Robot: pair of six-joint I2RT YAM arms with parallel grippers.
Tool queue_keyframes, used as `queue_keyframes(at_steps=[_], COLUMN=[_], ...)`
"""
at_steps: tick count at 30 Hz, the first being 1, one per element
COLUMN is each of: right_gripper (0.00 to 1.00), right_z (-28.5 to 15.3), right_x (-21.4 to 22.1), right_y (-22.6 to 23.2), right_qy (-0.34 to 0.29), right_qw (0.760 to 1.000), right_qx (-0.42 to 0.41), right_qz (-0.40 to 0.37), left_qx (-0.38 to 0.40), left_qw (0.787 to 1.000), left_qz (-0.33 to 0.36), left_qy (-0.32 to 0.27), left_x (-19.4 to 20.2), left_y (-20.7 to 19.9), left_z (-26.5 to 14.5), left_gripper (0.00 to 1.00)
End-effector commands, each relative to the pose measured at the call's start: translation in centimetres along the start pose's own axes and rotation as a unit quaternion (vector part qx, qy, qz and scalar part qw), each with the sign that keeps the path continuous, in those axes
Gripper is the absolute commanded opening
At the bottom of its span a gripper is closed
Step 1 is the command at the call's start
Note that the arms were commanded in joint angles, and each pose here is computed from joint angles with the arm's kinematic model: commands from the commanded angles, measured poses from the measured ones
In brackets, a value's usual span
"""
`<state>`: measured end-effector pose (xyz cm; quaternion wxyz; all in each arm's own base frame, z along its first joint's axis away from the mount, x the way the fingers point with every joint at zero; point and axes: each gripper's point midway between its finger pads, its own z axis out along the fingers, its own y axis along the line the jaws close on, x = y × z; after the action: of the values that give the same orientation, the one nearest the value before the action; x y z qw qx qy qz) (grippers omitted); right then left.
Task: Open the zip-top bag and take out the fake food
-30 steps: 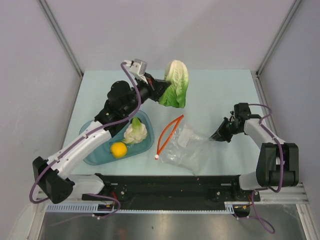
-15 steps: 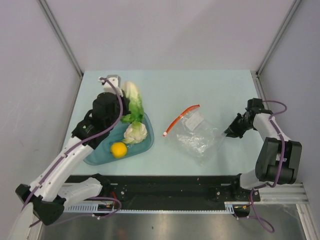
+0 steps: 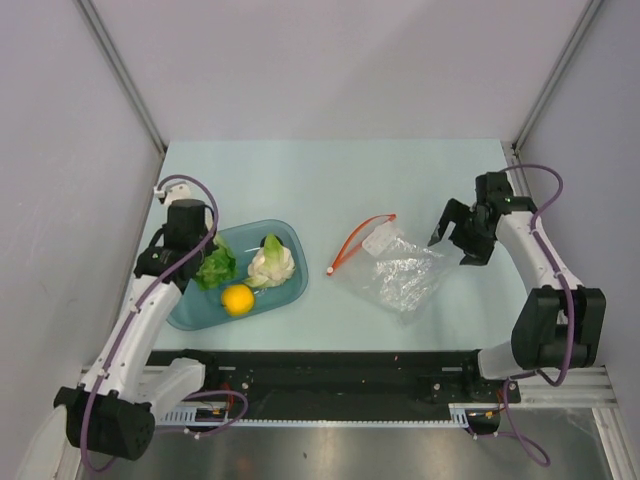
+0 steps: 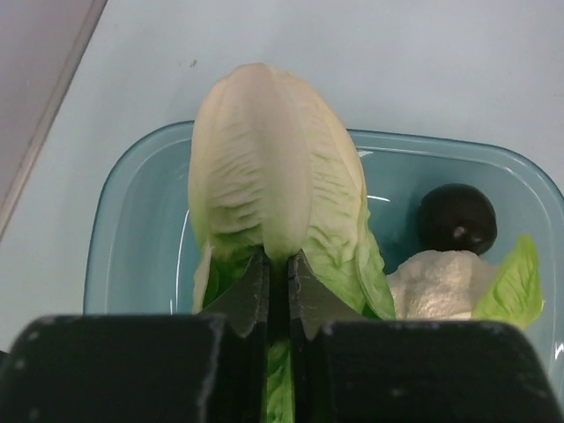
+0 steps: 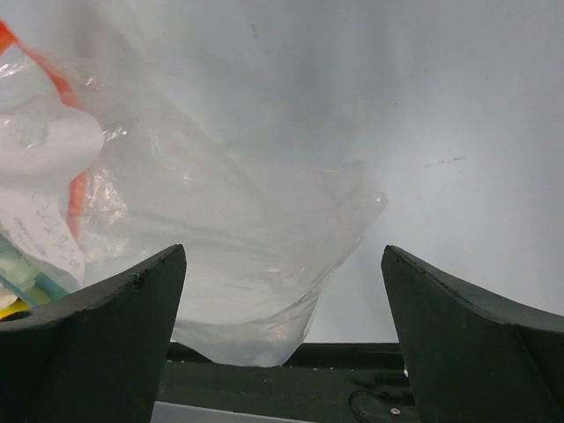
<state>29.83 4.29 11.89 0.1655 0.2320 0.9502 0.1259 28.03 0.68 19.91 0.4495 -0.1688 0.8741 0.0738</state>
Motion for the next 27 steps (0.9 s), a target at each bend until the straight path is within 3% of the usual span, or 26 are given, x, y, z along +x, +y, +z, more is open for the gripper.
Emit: queue_keyframes(at_steps=[1,6,8,11,12,15,23,27], right_gripper=[0.98,0.98,0.98,0.98,0.98,0.98,1.0,1.0], right_z=[-3.7,-4.7,-5.0,-5.1,-5.1,-5.4,-6.4,-7.0], right_x=[-1.1,0.5,1.3,2.6,3.0,4.3,6.2,7.6], right_y=[1.5,2.7,2.9,3.6,3.8,4.5,4.9,5.6], right_qy=[-0.06,-0.061,-0.062,-0.058,-0.056,-0.049,-0.051,-0.057], right_qw=[0.998,0.997,0.997,0.996,0.996,0.995,0.991,0.989], right_qx=[0.005,-0.012,-0.017,-0.023,-0.025,-0.029,-0.046,-0.08], right_qz=[-0.031,-0.049,-0.051,-0.06,-0.064,-0.084,-0.114,-0.115], left_qx=[-0.018,-0.087,-0.114,-0.142,-0.139,-0.125,-0.013,0.123], left_qw=[0.994,0.97,0.962,0.947,0.947,0.948,0.968,0.982], left_qz=[-0.11,-0.222,-0.235,-0.274,-0.275,-0.283,-0.243,-0.145], left_qy=[0.012,0.047,0.075,0.09,0.093,0.075,0.056,0.026], left_x=[-0.1,2.5,4.1,5.5,5.8,5.2,1.7,-0.6], left_y=[0.2,1.8,2.4,3.0,2.9,3.0,-0.2,-7.4], left_z=[0.9,1.1,1.0,0.7,0.7,0.1,-1.4,-4.5], left_gripper=[0.13,0.18,0.19,0.44,0.64,0.99,0.99,1.0])
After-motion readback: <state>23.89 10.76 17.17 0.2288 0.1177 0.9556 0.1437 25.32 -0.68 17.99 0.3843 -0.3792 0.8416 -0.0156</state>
